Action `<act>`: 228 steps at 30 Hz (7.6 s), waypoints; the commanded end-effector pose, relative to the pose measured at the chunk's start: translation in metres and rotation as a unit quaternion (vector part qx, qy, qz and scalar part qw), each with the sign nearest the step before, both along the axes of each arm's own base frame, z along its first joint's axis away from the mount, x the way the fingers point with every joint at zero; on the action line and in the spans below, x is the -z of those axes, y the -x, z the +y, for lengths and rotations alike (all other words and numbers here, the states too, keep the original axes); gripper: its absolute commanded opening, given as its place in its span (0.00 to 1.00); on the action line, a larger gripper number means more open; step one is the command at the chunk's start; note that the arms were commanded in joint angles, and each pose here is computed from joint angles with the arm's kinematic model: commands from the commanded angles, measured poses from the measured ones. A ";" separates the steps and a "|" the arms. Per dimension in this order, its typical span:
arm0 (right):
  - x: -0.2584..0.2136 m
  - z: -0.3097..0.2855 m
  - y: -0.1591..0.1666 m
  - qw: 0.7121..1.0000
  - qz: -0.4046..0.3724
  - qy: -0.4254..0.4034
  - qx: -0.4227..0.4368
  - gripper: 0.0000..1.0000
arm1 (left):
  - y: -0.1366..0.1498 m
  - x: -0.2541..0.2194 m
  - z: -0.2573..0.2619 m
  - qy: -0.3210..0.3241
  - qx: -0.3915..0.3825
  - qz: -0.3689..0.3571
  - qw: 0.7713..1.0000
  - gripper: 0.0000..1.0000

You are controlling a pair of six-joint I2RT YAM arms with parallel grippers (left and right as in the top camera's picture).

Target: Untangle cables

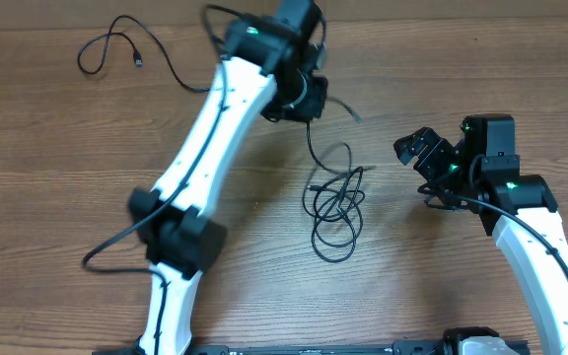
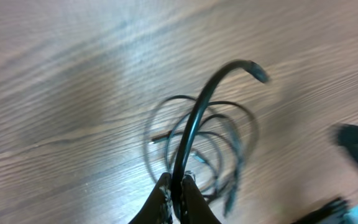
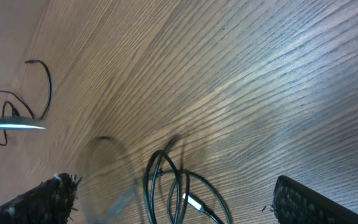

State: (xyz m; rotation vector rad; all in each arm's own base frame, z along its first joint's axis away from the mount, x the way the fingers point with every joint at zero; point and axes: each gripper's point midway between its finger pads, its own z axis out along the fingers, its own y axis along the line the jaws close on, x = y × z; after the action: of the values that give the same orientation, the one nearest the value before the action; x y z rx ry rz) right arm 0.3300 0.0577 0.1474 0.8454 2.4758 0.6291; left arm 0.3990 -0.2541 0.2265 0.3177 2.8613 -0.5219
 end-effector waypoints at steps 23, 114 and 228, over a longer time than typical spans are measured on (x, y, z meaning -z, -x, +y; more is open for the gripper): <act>-0.009 -0.001 -0.004 1.000 -0.015 0.003 -0.001 1.00 | 0.034 -0.148 0.081 0.026 -0.223 -0.160 0.961 0.04; -0.009 -0.001 -0.004 1.000 -0.015 0.003 -0.001 1.00 | 0.081 0.132 -0.007 -0.107 0.151 0.081 0.979 0.05; -0.010 0.001 -0.004 1.000 -0.016 -0.004 -0.001 1.00 | 0.053 -0.431 0.062 0.671 -0.204 -0.017 0.713 0.04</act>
State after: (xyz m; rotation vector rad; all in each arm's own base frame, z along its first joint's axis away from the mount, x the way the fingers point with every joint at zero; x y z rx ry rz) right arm 0.3304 0.0583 0.1479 0.8442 2.4743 0.6339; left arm 0.3463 -0.2038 0.6586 -0.6294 1.6961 -2.2683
